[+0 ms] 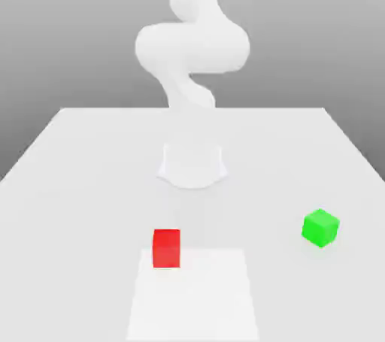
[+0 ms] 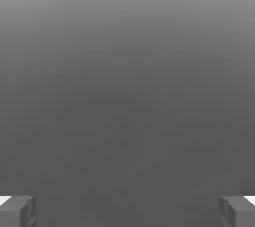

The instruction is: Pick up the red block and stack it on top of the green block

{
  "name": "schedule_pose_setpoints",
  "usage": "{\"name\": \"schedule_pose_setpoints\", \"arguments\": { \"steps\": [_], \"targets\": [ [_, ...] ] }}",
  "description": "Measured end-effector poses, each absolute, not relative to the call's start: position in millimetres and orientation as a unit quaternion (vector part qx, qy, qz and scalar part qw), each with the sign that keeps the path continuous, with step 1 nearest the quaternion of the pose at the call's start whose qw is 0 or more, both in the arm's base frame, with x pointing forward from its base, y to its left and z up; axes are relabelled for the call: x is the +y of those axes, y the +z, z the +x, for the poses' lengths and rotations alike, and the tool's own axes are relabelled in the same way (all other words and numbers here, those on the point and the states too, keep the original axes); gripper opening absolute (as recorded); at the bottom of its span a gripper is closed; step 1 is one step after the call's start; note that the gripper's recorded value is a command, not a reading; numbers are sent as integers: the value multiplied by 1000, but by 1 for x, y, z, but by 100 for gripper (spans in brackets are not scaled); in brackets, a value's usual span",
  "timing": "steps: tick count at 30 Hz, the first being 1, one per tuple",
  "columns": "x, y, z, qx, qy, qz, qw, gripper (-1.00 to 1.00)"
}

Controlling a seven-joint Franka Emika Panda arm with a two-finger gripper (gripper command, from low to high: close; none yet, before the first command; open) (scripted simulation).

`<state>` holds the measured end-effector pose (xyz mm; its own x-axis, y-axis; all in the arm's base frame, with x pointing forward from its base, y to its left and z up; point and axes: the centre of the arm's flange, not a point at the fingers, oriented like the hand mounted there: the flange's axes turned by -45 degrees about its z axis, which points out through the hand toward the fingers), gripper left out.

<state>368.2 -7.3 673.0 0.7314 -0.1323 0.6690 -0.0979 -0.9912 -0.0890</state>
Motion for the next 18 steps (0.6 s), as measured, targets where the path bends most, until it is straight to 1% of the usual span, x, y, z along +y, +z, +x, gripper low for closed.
{"name": "schedule_pose_setpoints", "arguments": {
  "steps": [4, 9, 13, 18],
  "targets": [
    [-18, 608, 396, 155, -312, -936, 51, 0],
    [-29, 528, 416, 266, -250, -928, 71, 0],
    [-35, 463, 421, 354, -200, -911, 77, 0],
    [-41, 386, 413, 459, -139, -875, 72, 0]
  ]
}}
